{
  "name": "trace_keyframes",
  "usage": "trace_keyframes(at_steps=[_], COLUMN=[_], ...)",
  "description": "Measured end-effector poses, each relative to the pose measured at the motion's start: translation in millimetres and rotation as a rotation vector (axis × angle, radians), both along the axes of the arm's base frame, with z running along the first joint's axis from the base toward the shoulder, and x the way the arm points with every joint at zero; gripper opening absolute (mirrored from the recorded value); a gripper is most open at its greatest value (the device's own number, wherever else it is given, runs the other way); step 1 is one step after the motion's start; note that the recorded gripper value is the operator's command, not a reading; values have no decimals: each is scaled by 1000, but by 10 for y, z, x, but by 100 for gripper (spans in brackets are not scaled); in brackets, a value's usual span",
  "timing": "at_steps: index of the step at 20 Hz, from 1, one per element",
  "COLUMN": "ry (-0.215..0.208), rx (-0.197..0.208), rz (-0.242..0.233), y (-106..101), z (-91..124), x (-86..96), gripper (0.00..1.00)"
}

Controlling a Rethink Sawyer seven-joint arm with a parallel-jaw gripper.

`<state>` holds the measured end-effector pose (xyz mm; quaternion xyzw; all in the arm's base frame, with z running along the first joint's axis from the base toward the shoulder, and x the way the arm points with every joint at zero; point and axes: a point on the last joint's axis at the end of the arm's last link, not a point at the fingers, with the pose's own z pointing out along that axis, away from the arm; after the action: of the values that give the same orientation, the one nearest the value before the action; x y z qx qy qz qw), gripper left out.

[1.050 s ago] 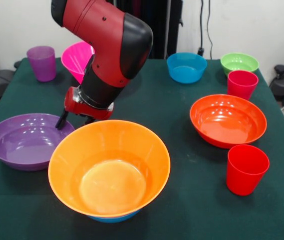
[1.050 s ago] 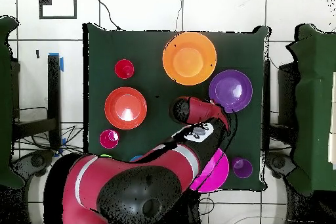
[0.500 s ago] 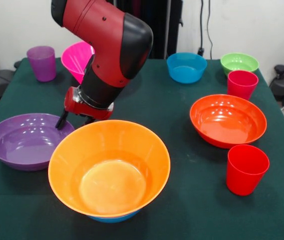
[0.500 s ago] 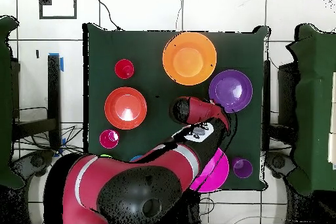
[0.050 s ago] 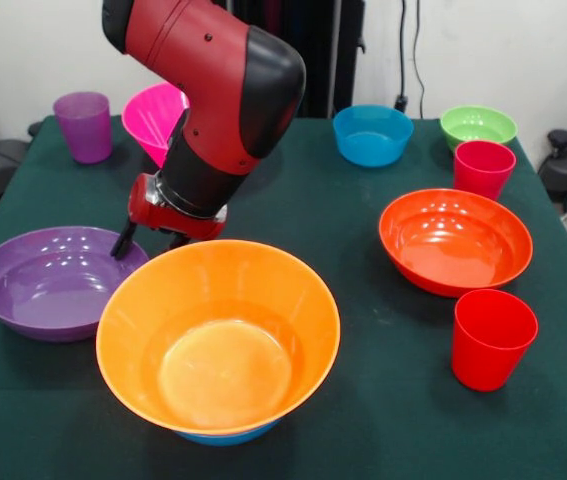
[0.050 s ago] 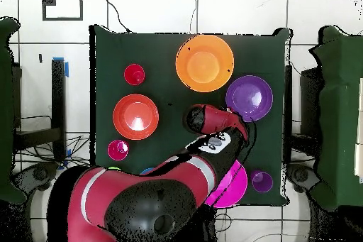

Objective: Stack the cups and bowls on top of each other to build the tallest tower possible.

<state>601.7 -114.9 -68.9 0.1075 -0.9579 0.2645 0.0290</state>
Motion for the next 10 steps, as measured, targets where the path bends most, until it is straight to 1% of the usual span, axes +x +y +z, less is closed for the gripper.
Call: trace_keyframes(at_steps=[10], ry=[0], rx=[0], rz=[6], y=[35], z=[0], x=[7], gripper=[100])
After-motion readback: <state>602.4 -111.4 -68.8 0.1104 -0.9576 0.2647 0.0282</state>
